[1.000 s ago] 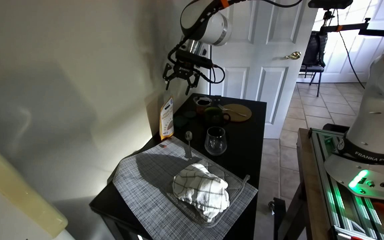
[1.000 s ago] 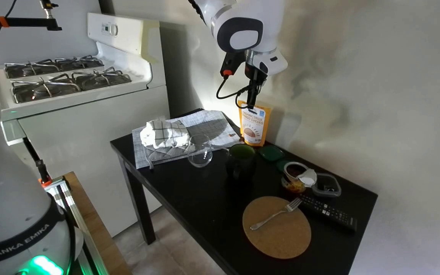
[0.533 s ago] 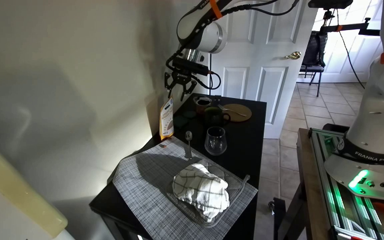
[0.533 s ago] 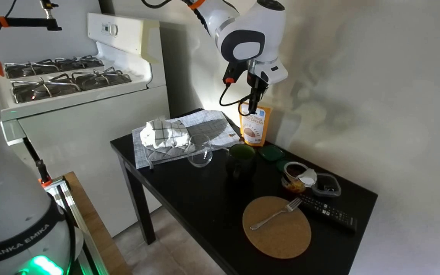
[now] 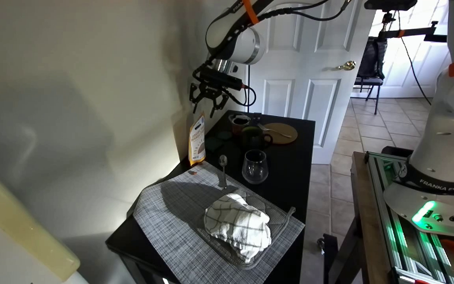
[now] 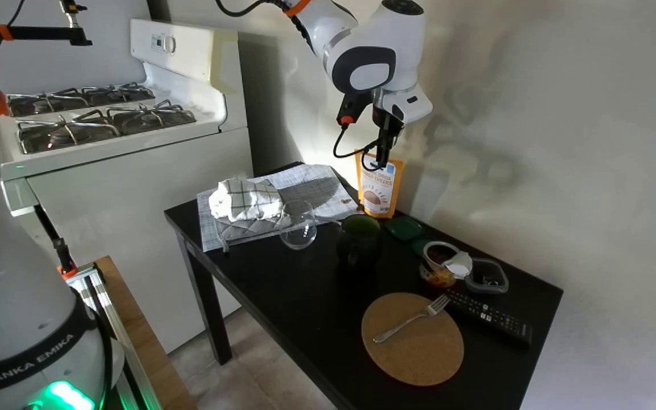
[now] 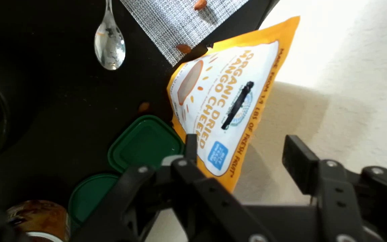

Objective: Move the white and yellow pack to the left

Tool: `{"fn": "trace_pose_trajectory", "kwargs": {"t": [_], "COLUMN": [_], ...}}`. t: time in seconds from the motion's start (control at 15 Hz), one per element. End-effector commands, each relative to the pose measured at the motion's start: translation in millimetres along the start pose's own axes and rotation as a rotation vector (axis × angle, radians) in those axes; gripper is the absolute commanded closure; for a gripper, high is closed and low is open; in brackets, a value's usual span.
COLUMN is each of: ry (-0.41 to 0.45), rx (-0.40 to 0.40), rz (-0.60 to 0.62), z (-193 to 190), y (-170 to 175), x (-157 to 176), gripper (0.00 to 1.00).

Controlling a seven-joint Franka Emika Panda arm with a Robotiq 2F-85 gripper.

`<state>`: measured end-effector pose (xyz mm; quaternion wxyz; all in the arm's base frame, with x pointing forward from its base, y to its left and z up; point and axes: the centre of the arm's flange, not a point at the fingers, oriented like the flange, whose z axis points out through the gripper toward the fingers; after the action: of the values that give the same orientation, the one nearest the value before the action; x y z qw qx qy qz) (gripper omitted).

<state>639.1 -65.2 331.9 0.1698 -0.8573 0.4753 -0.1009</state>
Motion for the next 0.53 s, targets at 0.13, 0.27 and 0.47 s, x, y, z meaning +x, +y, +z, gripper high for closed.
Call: {"fn": "trace_pose_trajectory", "kwargs": {"t": [0.13,0.27,0.47], "ry": [0.009,0.009,0.002], "rx": [-0.019,-0.025,-0.030], "rz": [0.005,0.002,0.000], "z": [22.7,29.8,36.7], "y": [-13.7,-14.4,-14.5], "x": [15.8,18.2,17.6], "gripper": [0.50,0.77,0.99]}}
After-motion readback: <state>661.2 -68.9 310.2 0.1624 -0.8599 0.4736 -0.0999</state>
